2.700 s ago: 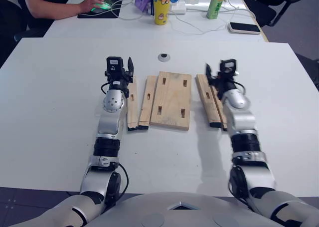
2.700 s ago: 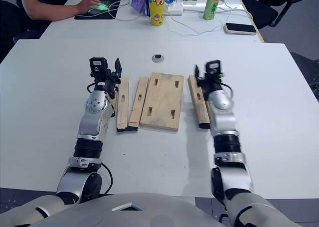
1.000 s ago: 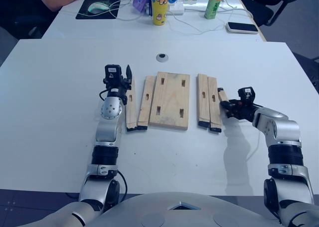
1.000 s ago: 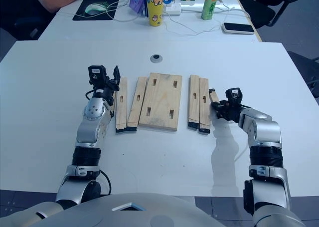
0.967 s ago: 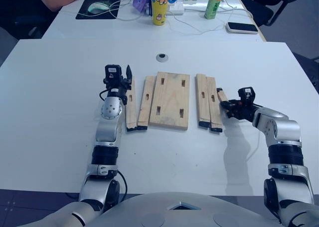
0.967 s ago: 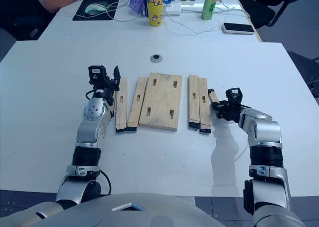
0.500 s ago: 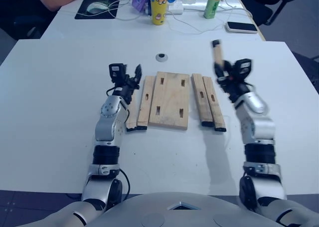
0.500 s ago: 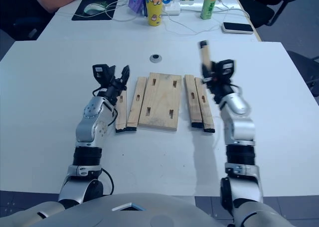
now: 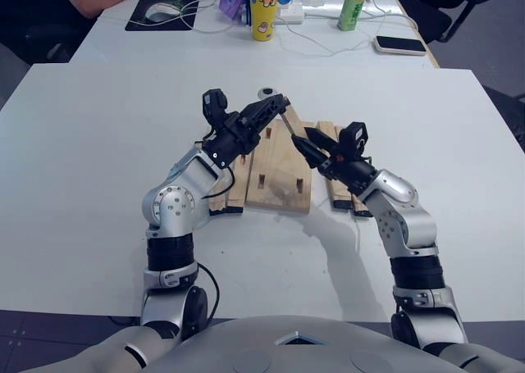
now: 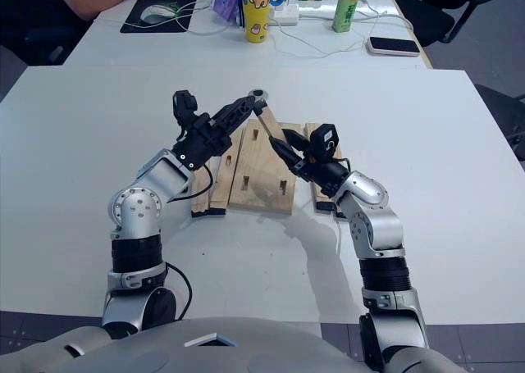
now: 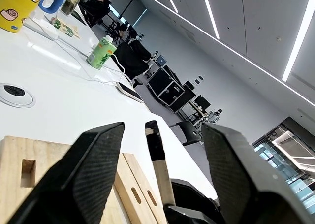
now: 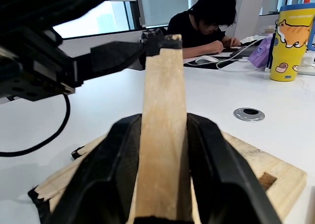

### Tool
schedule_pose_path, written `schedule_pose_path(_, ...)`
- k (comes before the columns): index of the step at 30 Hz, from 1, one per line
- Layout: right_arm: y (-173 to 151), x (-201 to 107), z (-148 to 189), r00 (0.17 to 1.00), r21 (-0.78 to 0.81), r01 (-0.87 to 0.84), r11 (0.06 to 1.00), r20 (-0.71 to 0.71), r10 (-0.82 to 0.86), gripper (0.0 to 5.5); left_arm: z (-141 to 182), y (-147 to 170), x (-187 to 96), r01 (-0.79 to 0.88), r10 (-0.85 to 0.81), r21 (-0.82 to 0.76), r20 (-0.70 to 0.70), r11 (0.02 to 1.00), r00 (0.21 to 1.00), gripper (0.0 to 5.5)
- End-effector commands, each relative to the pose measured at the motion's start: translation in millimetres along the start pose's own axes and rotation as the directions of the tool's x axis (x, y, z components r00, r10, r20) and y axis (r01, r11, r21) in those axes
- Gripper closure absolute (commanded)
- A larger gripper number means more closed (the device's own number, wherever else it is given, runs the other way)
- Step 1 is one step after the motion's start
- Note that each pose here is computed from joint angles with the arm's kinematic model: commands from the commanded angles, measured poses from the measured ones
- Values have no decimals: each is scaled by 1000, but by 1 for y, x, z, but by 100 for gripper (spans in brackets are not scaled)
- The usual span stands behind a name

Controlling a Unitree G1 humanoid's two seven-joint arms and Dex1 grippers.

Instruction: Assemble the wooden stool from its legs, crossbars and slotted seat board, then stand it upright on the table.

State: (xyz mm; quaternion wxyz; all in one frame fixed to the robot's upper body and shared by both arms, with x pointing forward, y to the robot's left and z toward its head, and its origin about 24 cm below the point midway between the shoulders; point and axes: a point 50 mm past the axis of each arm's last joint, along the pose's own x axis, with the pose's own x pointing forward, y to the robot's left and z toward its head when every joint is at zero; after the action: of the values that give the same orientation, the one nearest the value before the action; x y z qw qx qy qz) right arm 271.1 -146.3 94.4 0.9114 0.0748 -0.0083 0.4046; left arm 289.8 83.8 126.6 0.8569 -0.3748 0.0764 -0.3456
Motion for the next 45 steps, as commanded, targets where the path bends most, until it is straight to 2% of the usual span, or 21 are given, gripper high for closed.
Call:
schedule_pose_path(1, 5, -2, 5, 999, -23, -33, 999, 30, 34, 418, 1, -2, 3, 6, -6, -13, -24, 1000, 1000, 262)
schedule_pose_path(7, 13, -1, 3, 997, -41, -65, 997, 33, 67, 418, -1, -3, 6, 11, -12, -27, -41, 1000, 999, 262)
schedule_pose_path(17, 14, 2, 4, 997, -68, -50, 996, 58, 54, 418, -1, -4, 7, 21, -23, -33, -64, 999, 998, 424)
schedule_pose_path(23, 13, 2, 3, 998, -89, -22, 996, 61, 28, 418, 2, -2, 8, 13, -14, -22, -61, 1000, 998, 498)
schedule_pose_path(26, 13, 3, -2, 999, -61, -29, 998, 37, 31, 418, 4, 0, 7, -3, 3, -5, -42, 1000, 999, 500)
schedule_pose_path(27, 13, 2, -4, 999, -59, -34, 998, 25, 35, 378, 5, 1, 7, -8, 8, 3, -34, 1000, 999, 500)
schedule_pose_path(31, 14, -1, -12, 999, -106, -34, 994, -30, 31, 329, 11, 7, 5, -55, 54, 51, 25, 997, 998, 506)
schedule_pose_path(34, 7, -12, -21, 997, -107, -14, 994, -79, 5, 329, 19, 8, 1, -90, 81, 100, 93, 991, 992, 506)
schedule_pose_path(39, -15, -27, -24, 988, -97, 109, 989, -101, -119, 329, 28, 23, -31, -305, 240, 234, 268, 923, 933, 506)
schedule_pose_path(45, -26, -27, -21, 980, -65, 184, 981, -64, -188, 329, 10, 30, -44, -418, 342, 197, 329, 887, 881, 506)
